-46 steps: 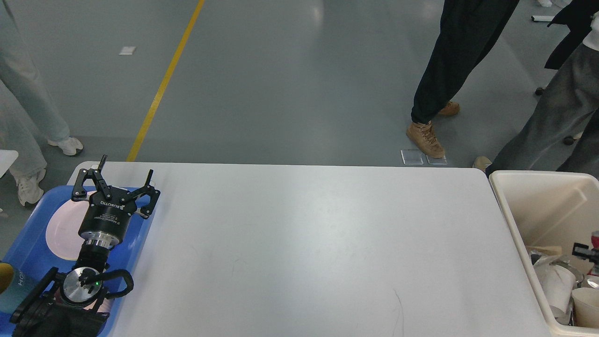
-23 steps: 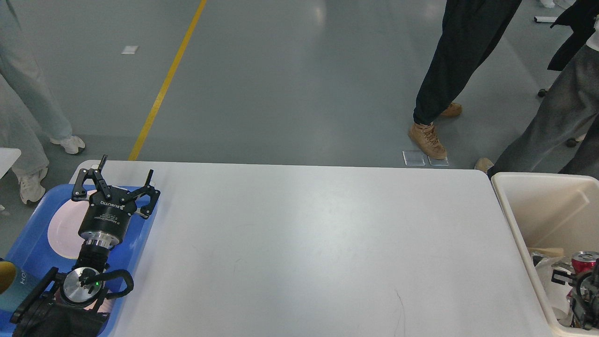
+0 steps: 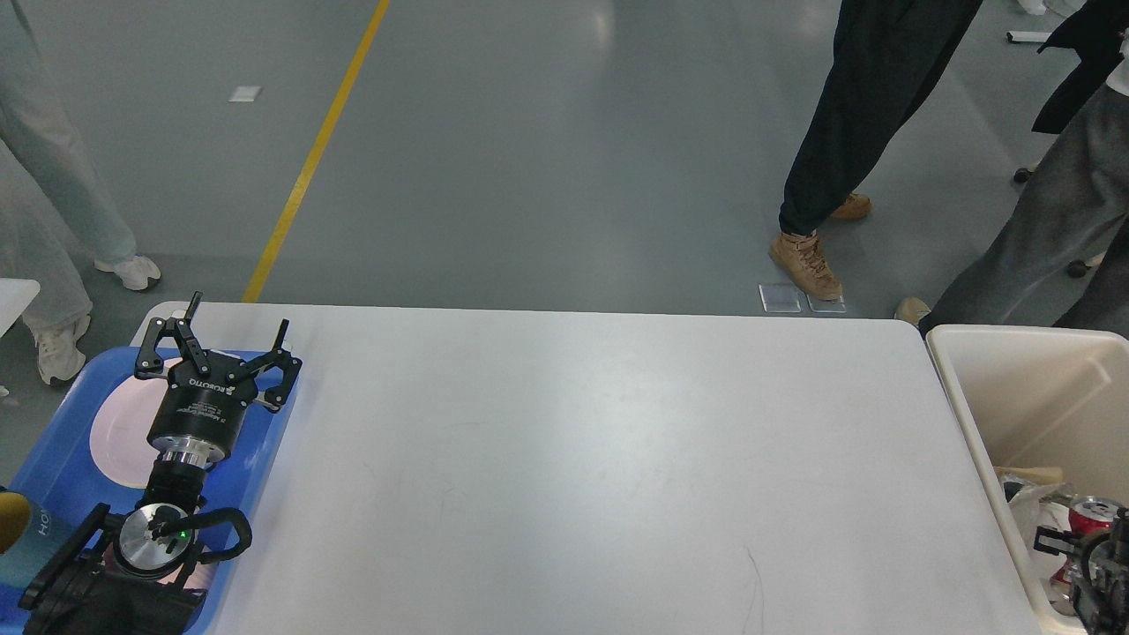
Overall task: Tidy desktop
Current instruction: 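Open the right gripper inside the bin to release the can, then raise the right gripper up out of the white bin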
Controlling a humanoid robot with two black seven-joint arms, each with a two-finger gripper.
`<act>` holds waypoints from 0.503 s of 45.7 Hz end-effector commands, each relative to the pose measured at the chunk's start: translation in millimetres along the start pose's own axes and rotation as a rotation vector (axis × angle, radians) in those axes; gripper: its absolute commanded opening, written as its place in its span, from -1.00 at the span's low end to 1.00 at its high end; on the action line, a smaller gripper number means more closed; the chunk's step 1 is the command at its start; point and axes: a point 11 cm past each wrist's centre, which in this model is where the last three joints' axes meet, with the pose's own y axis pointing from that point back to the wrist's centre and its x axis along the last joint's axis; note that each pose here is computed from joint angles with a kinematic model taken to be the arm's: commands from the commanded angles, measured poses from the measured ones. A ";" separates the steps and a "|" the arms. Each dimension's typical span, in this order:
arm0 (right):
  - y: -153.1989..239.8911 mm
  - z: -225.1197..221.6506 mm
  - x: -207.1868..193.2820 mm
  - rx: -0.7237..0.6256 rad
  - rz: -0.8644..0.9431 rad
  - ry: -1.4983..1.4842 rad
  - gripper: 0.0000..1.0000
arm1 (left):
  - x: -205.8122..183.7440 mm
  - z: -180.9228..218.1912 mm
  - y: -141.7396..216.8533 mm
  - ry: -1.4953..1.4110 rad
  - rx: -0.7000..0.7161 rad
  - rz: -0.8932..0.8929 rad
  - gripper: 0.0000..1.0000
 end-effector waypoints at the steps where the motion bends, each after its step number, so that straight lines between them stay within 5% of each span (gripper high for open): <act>1: -0.1 0.9 -0.3 -0.001 0.002 -0.001 1.00 | 0.0 -0.3 0.0 0.000 0.002 0.000 0.93; 14: 0.0 3.9 3.9 -0.005 0.014 -0.048 1.00 | 0.0 -0.3 0.0 0.000 0.002 0.000 0.93; 23: 4.8 24.0 52.1 0.018 0.063 -0.467 1.00 | 0.0 -0.3 0.0 0.000 0.002 0.000 0.93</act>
